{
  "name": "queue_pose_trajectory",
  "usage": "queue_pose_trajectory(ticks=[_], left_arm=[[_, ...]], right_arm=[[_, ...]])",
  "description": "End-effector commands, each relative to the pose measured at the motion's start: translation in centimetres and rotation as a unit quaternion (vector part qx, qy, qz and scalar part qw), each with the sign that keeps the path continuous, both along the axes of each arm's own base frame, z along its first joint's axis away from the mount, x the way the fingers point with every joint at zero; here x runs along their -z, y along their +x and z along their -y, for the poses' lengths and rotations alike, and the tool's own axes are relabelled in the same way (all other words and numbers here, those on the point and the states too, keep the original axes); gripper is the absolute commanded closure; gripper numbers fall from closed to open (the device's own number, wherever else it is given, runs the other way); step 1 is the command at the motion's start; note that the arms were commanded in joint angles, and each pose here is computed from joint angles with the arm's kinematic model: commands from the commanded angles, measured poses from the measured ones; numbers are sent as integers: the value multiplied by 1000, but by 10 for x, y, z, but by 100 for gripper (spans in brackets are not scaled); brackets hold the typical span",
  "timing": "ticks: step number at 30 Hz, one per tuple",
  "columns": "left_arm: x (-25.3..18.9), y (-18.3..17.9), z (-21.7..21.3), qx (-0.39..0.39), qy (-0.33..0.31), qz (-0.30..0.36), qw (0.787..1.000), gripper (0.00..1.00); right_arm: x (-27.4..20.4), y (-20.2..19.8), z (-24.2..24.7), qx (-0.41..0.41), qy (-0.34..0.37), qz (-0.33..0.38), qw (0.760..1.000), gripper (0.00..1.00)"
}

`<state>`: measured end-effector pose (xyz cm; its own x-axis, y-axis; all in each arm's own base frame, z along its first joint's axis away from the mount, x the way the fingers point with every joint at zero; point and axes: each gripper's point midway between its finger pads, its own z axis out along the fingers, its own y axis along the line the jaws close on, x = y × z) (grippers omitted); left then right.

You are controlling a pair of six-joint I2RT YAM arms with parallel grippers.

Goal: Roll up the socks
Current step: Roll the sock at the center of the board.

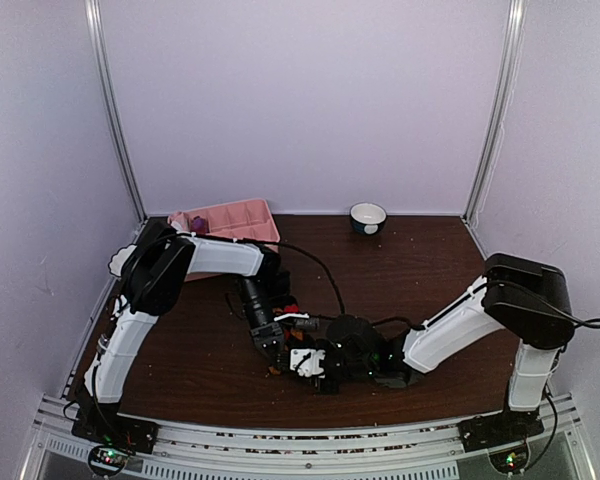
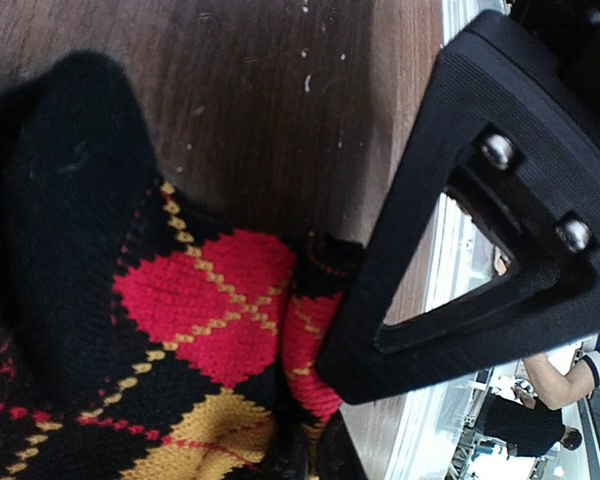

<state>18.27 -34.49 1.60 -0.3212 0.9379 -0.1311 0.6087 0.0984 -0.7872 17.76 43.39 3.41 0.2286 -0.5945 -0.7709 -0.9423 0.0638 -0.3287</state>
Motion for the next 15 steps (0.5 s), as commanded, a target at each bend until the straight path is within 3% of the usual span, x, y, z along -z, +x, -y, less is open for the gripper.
queue_pose_trajectory(ticks=[1,7,15], left_arm=[[33,8,-18,34,35,35,998,94],[10,2,-13,48,-13,26,998,82],[-23,20,-18,30,-54,59,996,70]], right_arm=[[18,6,9,11,-32,-9,999,81],[41,5,20,25,-69,-32,997,80],[53,-9,26,15,-93,-140,986,100]])
